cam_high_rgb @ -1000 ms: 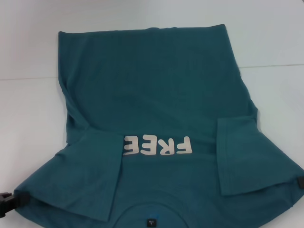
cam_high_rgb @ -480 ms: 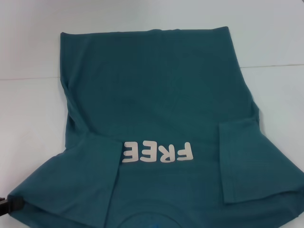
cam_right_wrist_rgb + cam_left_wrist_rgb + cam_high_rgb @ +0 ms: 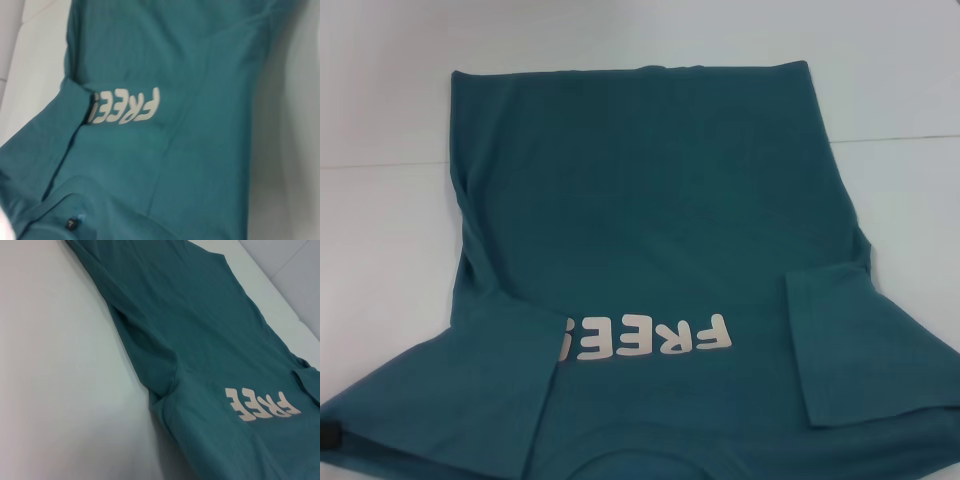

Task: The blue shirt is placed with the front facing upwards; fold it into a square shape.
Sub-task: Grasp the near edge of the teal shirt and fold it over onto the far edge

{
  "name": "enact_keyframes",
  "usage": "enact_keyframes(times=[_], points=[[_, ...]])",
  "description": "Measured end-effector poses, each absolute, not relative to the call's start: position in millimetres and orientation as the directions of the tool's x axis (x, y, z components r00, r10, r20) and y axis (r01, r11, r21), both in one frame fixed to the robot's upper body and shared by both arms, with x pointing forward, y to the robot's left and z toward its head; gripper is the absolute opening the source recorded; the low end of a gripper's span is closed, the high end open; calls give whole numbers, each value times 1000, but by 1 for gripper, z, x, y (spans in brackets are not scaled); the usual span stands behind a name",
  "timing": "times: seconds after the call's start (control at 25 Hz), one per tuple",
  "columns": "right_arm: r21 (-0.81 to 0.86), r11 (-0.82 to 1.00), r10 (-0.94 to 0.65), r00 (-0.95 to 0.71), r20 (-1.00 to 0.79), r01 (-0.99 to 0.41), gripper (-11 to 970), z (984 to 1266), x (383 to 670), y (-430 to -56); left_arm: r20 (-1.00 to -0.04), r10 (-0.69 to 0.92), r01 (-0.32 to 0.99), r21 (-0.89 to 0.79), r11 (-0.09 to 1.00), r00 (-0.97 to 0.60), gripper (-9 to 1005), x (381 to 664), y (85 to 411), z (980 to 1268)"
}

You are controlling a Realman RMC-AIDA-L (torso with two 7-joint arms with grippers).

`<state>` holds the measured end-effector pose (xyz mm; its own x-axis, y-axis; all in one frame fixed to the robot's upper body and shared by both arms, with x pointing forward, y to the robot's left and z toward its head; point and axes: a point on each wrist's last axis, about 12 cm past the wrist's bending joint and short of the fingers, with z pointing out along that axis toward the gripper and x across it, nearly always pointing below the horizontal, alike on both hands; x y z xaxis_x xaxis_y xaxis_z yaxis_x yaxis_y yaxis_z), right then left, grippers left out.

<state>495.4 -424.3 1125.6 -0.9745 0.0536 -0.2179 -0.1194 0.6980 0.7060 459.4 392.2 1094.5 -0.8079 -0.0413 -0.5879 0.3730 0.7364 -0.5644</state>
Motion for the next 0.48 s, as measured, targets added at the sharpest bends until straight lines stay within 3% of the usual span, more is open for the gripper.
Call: enact_keyframes(times=[0.48], points=[[690, 720, 95, -973, -212, -79, 10, 1122, 495, -437, -574, -60, 351, -576, 738, -816, 36, 455, 394, 1092]])
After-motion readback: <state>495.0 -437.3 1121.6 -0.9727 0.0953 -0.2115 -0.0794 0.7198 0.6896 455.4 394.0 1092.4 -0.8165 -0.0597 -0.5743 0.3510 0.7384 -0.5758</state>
